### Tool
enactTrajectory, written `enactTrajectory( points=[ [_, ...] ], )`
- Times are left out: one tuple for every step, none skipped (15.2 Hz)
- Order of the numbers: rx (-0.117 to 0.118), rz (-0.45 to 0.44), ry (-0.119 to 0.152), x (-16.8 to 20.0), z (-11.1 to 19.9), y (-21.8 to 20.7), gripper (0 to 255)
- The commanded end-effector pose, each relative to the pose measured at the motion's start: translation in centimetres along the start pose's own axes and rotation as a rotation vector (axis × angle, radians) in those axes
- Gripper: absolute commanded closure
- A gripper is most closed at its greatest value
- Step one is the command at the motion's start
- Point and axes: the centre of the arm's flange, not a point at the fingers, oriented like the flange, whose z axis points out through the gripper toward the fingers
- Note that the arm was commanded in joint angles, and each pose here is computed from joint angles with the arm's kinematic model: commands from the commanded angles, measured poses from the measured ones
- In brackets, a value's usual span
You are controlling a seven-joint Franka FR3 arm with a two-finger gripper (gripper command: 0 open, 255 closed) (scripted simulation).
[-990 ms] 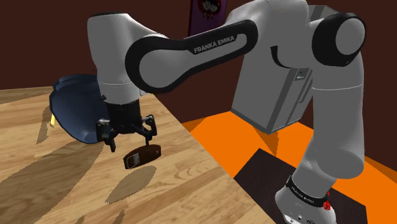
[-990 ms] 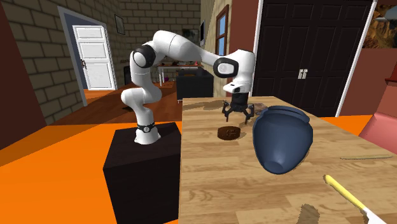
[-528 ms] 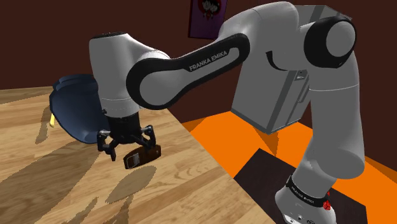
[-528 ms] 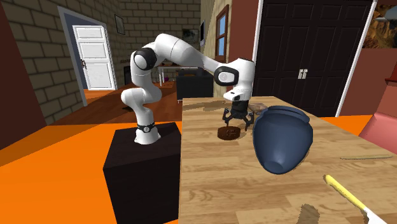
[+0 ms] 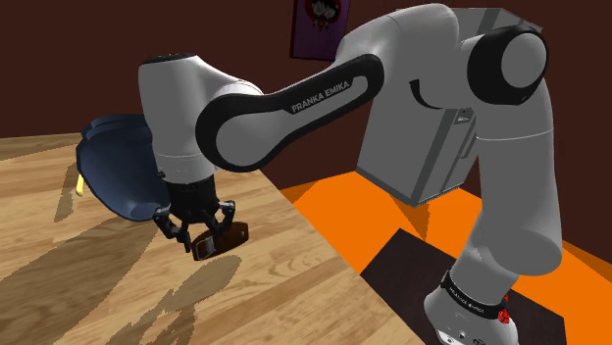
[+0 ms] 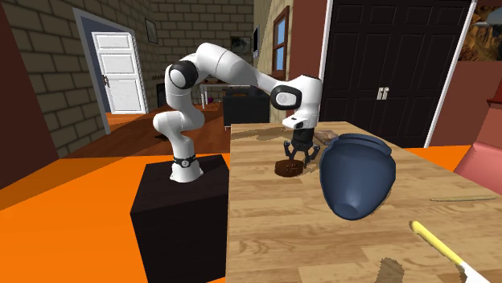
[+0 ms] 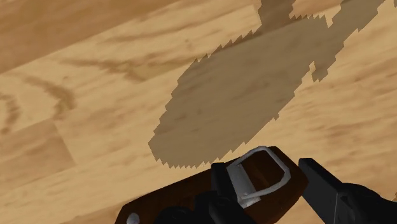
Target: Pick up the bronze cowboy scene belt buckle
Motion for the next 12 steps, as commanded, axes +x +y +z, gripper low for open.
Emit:
enactTrajectory(
  points=[
    [-0.001, 0.000, 0.000, 0.0, 0.0, 0.0, 255],
    [-0.001, 0.000, 0.000, 0.0, 0.0, 0.0, 255],
    [-0.001, 0.000, 0.000, 0.0, -0.1, -0.1, 255],
    [-0.001, 0.000, 0.000, 0.0, -0.6, 0.0, 255],
    [-0.001, 0.000, 0.000, 0.0, -1.1, 0.0, 255],
    [-0.001, 0.000, 0.000, 0.0, -1.6, 0.0, 255],
    [-0.001, 0.000, 0.000, -0.1, -2.2, 0.0, 255],
    [-0.001, 0.000, 0.000, -0.1, -2.7, 0.0, 255],
    [-0.001, 0.000, 0.000, -0.1, -3.2, 0.1, 255],
    [-0.001, 0.000, 0.000, -0.1, -3.7, 0.1, 255],
    [-0.001, 0.000, 0.000, -0.1, -4.3, 0.1, 255],
    [-0.001, 0.000, 0.000, -0.1, -4.8, 0.1, 255]
  ],
)
